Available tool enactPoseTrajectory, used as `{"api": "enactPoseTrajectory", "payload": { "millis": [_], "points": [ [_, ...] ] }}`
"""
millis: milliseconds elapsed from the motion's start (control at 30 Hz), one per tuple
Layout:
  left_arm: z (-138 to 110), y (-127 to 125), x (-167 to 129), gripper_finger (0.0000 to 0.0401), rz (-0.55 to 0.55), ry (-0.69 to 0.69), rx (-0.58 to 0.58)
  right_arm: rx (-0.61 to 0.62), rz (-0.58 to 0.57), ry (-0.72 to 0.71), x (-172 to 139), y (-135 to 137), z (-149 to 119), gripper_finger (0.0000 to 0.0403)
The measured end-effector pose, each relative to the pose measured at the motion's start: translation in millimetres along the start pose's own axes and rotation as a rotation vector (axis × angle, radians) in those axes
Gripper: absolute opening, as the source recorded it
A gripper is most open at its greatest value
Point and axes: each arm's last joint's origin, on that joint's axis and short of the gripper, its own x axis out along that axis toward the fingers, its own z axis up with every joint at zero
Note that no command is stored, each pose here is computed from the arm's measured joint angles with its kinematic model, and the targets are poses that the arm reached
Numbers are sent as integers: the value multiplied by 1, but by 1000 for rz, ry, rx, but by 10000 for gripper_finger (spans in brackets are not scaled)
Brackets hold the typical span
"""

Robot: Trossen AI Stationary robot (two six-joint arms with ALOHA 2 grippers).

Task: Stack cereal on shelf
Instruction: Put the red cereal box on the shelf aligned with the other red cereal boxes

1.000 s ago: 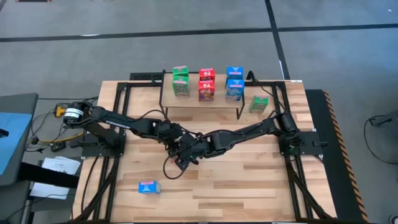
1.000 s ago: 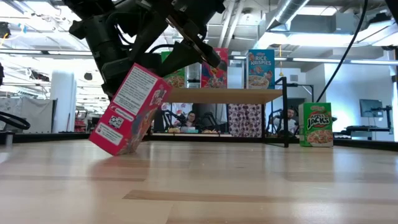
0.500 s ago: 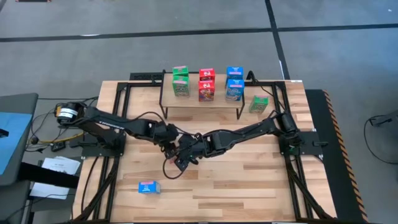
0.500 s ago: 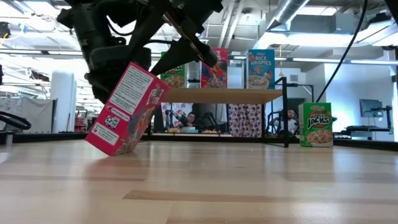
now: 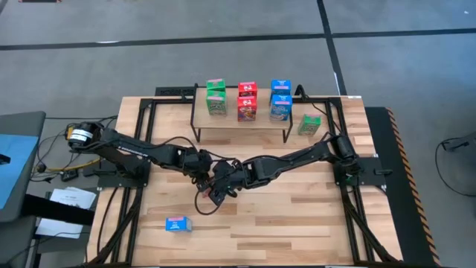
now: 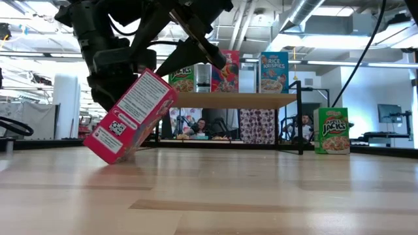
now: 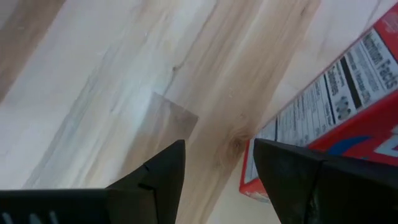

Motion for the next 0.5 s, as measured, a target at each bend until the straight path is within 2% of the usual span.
{"api": "enactPoseTrajectory", "payload": {
  "millis": [333, 500],
  "points": [
    [-8, -3, 1, 179, 51, -20, 9, -15, -2, 3, 0, 0, 0, 255],
    [-13, -7, -1, 179, 21, -6, 27, -93, -22, 107, -2, -7, -4, 255]
  ]
}}
